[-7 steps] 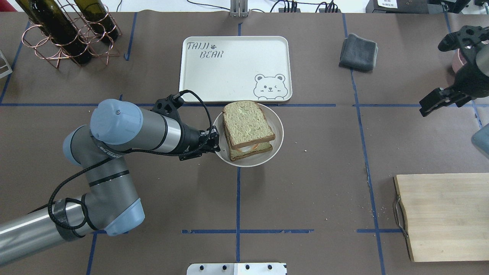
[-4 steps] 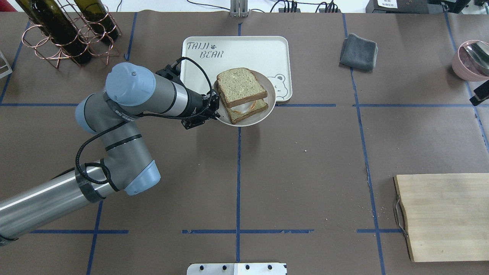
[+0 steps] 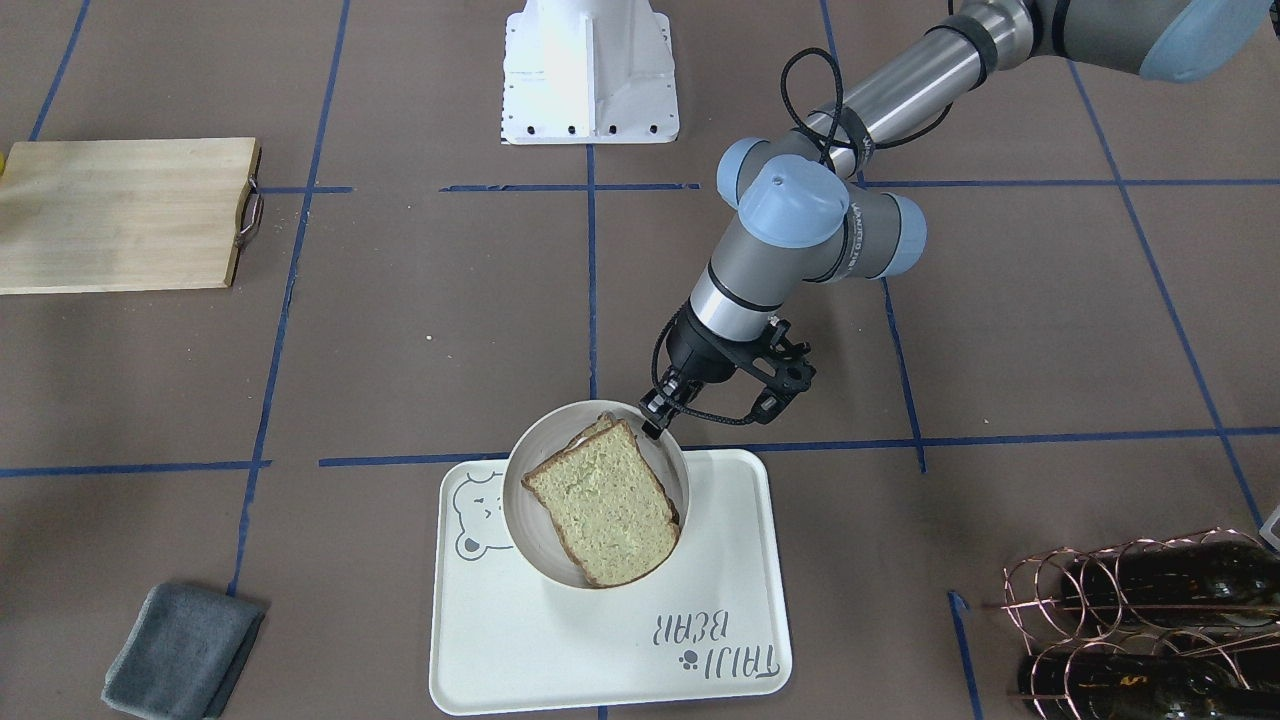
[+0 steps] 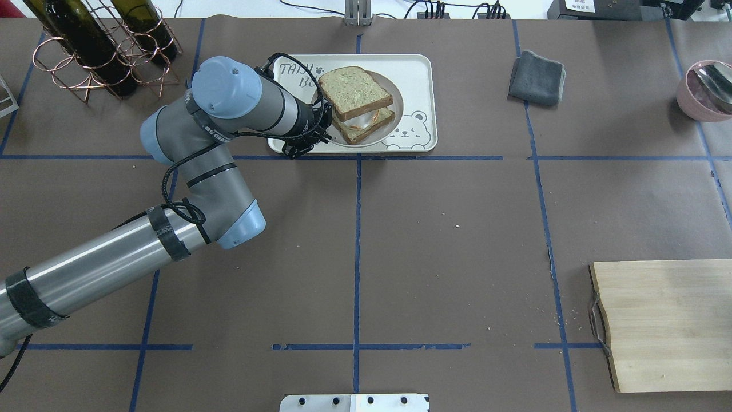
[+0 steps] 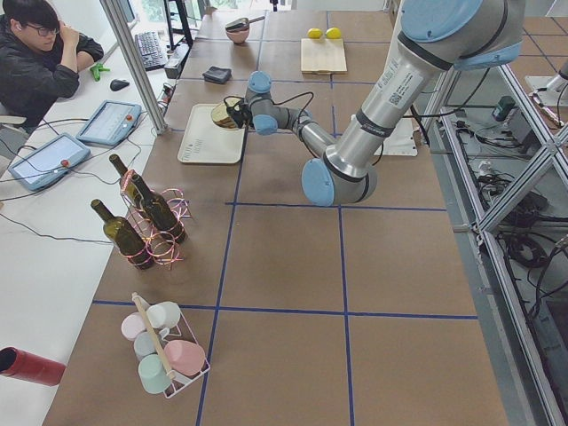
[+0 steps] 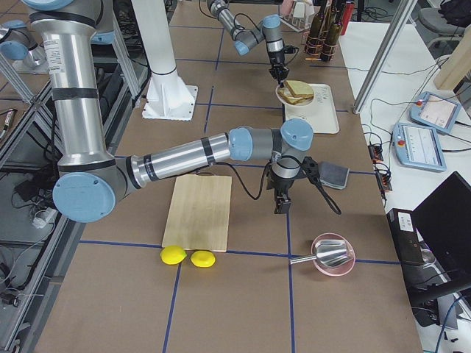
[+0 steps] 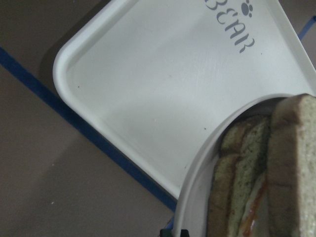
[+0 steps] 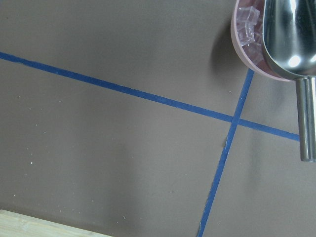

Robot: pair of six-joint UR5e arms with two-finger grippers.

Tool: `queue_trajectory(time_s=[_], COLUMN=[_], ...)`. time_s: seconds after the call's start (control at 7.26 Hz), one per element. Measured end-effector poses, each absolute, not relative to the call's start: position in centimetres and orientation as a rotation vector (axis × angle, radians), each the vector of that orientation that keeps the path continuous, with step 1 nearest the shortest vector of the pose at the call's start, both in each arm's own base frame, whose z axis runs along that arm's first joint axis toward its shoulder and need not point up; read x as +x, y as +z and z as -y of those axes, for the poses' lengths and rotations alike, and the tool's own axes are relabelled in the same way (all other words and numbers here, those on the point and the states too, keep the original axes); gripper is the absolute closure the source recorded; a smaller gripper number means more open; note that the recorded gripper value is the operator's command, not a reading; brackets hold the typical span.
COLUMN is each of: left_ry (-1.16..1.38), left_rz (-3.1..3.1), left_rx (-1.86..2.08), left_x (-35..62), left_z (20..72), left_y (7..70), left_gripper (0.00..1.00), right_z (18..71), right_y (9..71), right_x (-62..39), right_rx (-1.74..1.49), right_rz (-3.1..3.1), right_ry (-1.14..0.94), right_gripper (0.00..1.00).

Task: Make sandwich and place on tray
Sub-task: 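Lower the plate onto the tray and release it with the left gripper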

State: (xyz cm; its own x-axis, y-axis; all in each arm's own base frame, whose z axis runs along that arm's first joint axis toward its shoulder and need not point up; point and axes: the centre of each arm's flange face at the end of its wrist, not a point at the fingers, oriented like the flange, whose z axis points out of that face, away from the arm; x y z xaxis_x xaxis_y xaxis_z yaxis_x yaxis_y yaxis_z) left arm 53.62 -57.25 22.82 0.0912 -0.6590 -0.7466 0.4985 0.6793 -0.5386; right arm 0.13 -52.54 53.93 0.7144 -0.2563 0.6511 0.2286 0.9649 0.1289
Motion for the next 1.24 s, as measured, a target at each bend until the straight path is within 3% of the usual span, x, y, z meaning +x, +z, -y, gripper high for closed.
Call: queue_trajectory(time_s=[0.55,0.69,0.83,0.96,1.24], left_ry=[-0.987,-0.990,-0.990,-0.977,-0.892], left_rz=[-1.185,-1.187,-1.190,-1.190,-1.198], left_rx=[-0.131,-0.130,-0.129,-0.121,-0.075], left_x=[56.7,57.1,57.3,57.4,55.3], left_z=[60.9,61.1,61.4,61.4,61.4], left_y=[25.3,25.7,26.0,26.2,26.3], left_gripper=[1.00,0.86,0.29,0.00,0.00], right_z=[53.3,53.3,53.3,53.3,53.3], right_y=[55.3,55.3,55.3,55.3,55.3], right_x=[0.6,0.9,1.1,1.3,1.7], right_rx=[0.063,0.064,0.066,0.067,0.070], right_rz=[0.726,0.727,0.728,0.729,0.729], right_ry=[-0.254,-0.246,-0.240,-0.237,-0.230], right_gripper=[0.00,0.00,0.00,0.00,0.00])
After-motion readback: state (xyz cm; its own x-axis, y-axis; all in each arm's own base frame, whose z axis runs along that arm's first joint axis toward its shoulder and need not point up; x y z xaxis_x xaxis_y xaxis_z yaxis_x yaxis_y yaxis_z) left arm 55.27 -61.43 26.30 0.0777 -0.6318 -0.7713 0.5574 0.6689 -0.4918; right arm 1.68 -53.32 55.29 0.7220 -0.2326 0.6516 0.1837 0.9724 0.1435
